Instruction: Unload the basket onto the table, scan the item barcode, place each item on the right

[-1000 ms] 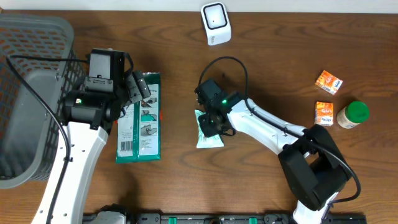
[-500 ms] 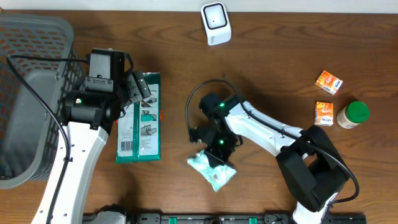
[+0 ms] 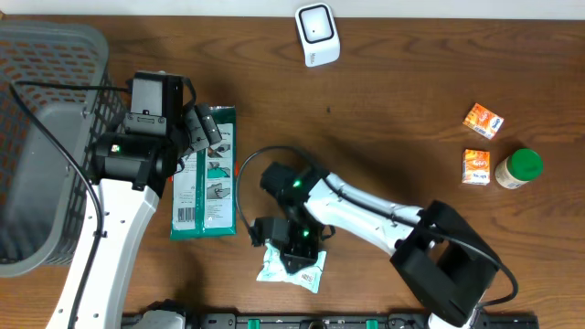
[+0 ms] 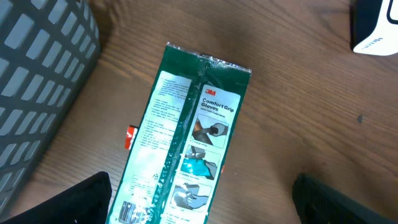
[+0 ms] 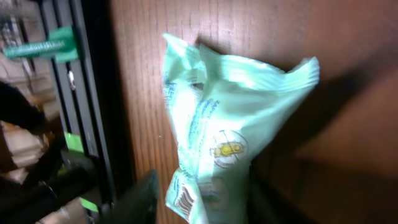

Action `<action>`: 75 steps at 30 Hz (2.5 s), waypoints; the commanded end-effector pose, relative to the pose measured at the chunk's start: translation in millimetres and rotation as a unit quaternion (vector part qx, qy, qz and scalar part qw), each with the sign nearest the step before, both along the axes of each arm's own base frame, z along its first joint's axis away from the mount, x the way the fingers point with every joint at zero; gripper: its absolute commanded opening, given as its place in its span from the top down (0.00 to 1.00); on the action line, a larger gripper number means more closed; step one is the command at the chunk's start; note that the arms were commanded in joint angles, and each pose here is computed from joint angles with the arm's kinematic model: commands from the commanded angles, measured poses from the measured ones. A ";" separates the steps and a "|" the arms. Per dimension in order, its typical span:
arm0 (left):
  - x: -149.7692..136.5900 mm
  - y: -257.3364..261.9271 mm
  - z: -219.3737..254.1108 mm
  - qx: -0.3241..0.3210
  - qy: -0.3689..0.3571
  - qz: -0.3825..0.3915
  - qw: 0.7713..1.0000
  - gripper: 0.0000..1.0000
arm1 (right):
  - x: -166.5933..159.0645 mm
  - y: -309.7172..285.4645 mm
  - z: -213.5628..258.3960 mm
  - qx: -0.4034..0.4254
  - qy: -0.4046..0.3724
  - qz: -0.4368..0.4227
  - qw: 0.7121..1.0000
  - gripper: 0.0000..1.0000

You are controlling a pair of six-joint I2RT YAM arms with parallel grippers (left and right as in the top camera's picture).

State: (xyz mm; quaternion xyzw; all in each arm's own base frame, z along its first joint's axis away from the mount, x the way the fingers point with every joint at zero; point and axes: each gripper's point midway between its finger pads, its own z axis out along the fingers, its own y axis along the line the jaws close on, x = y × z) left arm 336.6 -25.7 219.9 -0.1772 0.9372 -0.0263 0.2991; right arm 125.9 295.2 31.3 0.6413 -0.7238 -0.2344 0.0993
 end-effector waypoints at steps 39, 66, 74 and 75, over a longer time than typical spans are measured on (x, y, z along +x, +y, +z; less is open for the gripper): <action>1.9 2.7 5.9 0.008 -0.008 -0.001 1.000 0.07 | 44.7 -15.3 1.9 0.039 0.004 -0.066 0.997 0.12; 1.9 2.7 5.9 0.008 -0.008 -0.001 1.000 0.07 | -48.3 10.6 25.4 0.096 0.185 -0.043 0.977 0.46; 1.9 2.7 5.9 0.008 -0.008 -0.001 1.000 0.07 | -48.1 10.7 25.0 0.096 0.183 -0.042 0.977 0.53; 1.9 2.7 5.9 0.008 -0.008 -0.001 1.000 0.07 | -48.1 10.7 25.0 0.096 0.183 -0.042 0.977 0.54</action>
